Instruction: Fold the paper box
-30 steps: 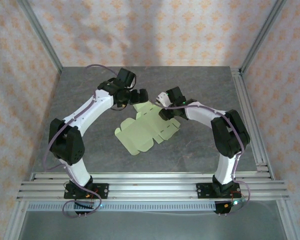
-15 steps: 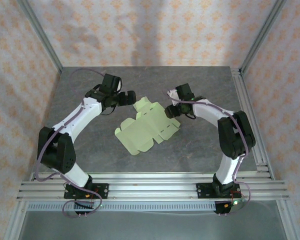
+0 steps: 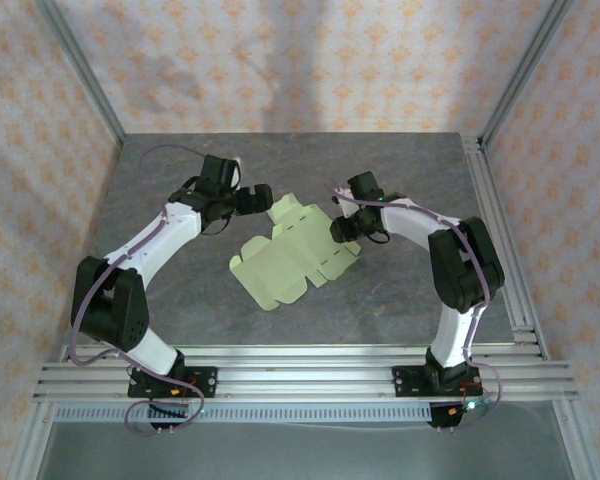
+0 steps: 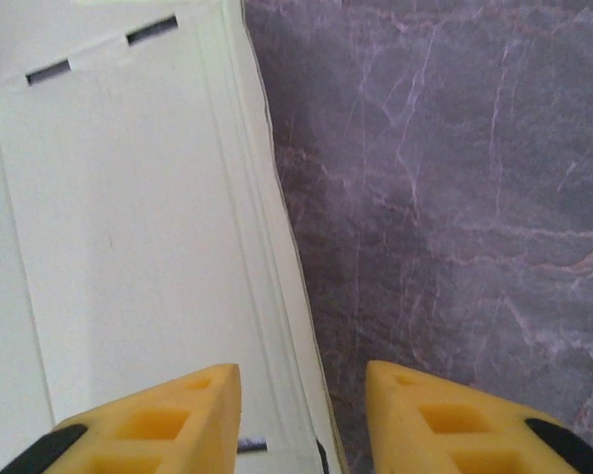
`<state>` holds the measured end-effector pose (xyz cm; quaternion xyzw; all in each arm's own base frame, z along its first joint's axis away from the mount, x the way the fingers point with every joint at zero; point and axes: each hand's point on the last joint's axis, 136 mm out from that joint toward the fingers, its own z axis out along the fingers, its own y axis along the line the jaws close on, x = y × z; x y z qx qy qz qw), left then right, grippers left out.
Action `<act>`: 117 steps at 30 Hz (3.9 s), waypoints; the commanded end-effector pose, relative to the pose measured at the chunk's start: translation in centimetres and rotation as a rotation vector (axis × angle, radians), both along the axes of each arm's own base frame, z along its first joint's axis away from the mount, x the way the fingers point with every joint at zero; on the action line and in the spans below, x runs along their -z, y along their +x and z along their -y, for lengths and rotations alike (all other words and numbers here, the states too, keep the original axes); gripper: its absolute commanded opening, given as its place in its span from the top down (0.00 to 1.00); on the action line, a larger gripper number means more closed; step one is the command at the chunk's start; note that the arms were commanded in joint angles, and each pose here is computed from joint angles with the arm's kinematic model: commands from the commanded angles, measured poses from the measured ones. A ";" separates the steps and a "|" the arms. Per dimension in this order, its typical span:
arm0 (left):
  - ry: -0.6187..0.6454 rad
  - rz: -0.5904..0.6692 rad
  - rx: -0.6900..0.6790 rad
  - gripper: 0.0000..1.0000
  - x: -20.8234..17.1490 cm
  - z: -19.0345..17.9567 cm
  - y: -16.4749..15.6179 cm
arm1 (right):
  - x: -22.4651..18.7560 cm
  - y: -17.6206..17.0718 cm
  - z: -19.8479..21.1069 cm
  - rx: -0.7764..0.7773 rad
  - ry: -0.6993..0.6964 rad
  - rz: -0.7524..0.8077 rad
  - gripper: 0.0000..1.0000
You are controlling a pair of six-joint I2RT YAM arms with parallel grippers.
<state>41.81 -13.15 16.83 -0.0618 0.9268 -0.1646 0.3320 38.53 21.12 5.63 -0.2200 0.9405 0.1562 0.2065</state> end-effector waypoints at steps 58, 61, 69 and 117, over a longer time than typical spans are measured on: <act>-0.047 0.092 -0.038 0.00 -0.4 -2.7 0.2 | 0.7 -0.3 -3.2 -0.147 0.053 0.162 1.00; -0.028 0.132 -0.051 0.00 -0.9 -3.2 0.3 | -0.4 0.1 -2.9 -0.129 0.045 0.191 1.00; -0.029 0.174 -0.104 0.00 -1.5 -4.6 0.8 | -3.4 0.8 -2.4 -0.157 -0.010 0.307 1.00; 0.129 0.063 0.251 0.21 5.9 -3.7 8.9 | -9.2 0.4 -2.3 -0.498 -0.747 0.951 1.00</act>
